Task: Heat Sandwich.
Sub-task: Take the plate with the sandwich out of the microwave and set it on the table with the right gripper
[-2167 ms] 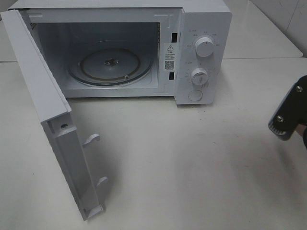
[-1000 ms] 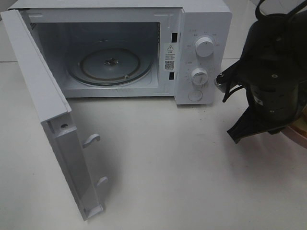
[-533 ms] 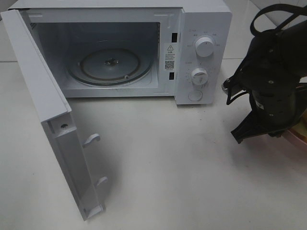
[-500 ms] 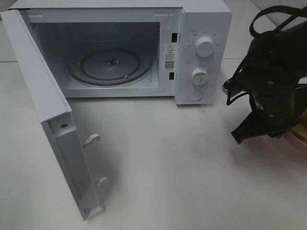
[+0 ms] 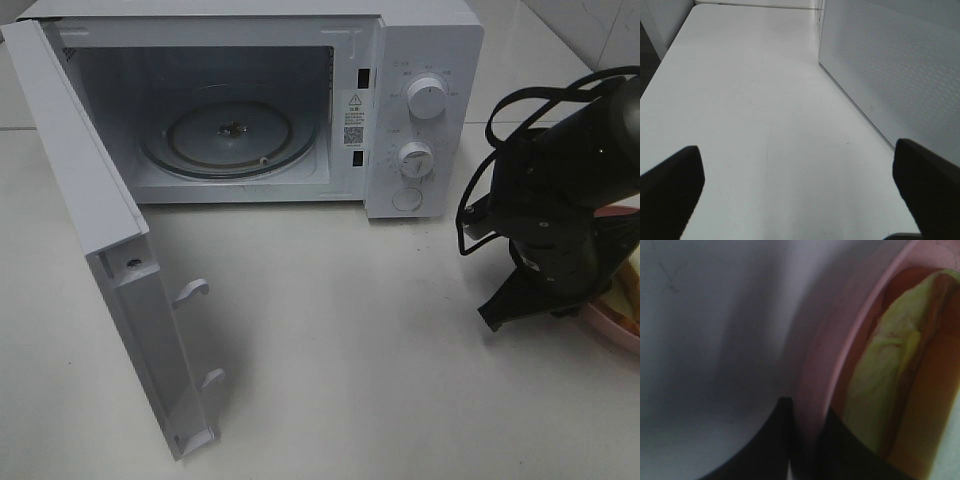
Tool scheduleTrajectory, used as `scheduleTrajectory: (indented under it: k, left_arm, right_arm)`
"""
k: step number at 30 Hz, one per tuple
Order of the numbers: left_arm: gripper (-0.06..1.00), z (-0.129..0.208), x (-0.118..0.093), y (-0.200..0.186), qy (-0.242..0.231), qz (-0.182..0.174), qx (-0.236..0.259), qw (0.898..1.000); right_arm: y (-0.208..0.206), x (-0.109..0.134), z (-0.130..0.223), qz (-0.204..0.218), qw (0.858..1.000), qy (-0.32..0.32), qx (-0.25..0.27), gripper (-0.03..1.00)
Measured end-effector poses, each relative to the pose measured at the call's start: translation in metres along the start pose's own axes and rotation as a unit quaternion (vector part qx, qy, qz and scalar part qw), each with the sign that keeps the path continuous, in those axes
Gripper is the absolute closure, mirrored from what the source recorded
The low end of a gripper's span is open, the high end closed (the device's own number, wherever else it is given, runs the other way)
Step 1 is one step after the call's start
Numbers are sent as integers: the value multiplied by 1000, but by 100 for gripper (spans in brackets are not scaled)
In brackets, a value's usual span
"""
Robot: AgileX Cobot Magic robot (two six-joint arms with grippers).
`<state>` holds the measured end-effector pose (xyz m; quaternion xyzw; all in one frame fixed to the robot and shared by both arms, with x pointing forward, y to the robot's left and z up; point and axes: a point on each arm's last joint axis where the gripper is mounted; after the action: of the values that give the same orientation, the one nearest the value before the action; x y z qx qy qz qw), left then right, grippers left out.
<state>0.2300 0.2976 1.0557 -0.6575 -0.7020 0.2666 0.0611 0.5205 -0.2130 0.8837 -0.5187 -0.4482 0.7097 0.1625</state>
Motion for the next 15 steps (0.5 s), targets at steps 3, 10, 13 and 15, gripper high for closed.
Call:
scheduleTrajectory:
  k: [3, 10, 13, 15]
  left_arm:
    - [-2, 0, 0, 0, 0, 0, 0, 1000]
    - [-2, 0, 0, 0, 0, 0, 0, 1000]
    - [-2, 0, 0, 0, 0, 0, 0, 1000]
    - [-2, 0, 0, 0, 0, 0, 0, 1000]
  right_arm:
    - [7, 6, 4, -3, 1000, 2, 0, 86]
    - [19, 12, 10, 9, 1000, -16, 18, 86]
    - [22, 12, 10, 19, 999, -25, 24, 86]
    - [22, 12, 10, 22, 999, -25, 26, 86]
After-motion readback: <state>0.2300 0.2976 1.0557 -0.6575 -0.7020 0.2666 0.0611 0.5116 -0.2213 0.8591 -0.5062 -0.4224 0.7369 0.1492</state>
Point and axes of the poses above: a point on each arm's last joint axis where the gripper is mounted, y pointing out along that axis toward the gripper, x along the wrist's bending axis when the last joint is at zero, z = x × y, and after that the axes turned 14 degrees about -y, right-handed
